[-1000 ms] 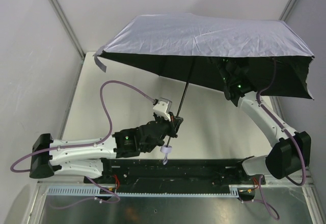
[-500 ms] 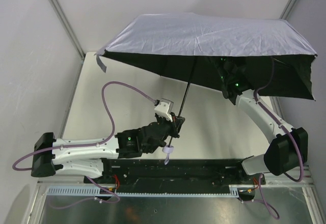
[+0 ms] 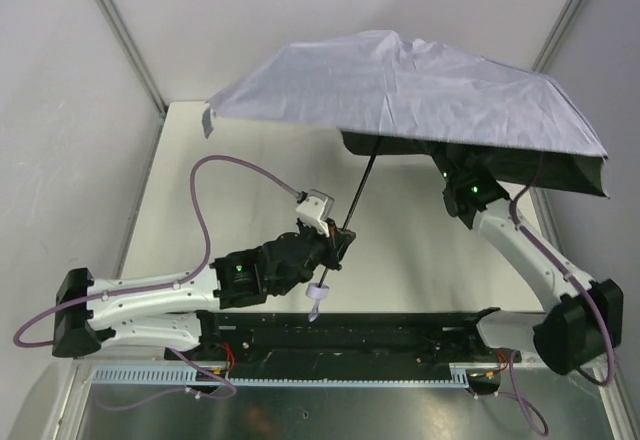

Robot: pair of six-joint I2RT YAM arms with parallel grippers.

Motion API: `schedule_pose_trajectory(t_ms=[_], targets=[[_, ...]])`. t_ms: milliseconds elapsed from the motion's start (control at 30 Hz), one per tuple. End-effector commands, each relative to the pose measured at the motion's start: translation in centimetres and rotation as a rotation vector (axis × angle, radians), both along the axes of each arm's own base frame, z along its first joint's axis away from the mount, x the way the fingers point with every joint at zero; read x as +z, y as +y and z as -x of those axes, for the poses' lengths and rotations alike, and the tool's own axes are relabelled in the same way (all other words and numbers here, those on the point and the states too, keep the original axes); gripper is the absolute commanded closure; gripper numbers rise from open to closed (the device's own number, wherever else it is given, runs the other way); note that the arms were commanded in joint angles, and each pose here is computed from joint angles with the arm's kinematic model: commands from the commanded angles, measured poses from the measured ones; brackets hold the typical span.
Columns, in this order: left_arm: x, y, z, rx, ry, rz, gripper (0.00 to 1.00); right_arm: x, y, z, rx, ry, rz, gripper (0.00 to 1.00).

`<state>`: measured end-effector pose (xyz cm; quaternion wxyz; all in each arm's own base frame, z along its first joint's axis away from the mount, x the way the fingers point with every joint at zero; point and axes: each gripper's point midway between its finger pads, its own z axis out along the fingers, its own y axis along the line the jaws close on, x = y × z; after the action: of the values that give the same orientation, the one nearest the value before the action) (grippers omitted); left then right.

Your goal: Put away the umbrella

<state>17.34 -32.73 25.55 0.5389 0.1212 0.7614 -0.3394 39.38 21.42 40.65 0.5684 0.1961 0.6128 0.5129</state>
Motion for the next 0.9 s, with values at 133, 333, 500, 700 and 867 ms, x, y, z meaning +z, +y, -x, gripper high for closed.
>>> schedule_pose_trajectory(t_ms=[133,333,500,700,867], targets=[[6.7,-0.9,-2.6,0.045,-0.128,0.048,1.0,-0.1,4.5,9.2,0.235,-0.115,-0.003,1.0],[2.4,-1.6,-0.2,-0.075,0.023,0.056,0.5,3.2,1.9,6.9,0.228,-0.168,-0.156,1.0],[-4.4,-1.4,3.0,-0.193,0.18,0.025,0.31,5.6,1.5,5.9,0.247,-0.198,-0.249,1.0],[-7.5,-2.5,5.8,-0.293,0.281,0.037,0.36,6.9,1.1,4.6,0.222,-0.225,-0.231,1.0],[-8.1,-1.9,5.9,-0.279,0.27,0.025,0.8,6.7,-0.3,2.5,0.204,-0.203,-0.153,1.0]])
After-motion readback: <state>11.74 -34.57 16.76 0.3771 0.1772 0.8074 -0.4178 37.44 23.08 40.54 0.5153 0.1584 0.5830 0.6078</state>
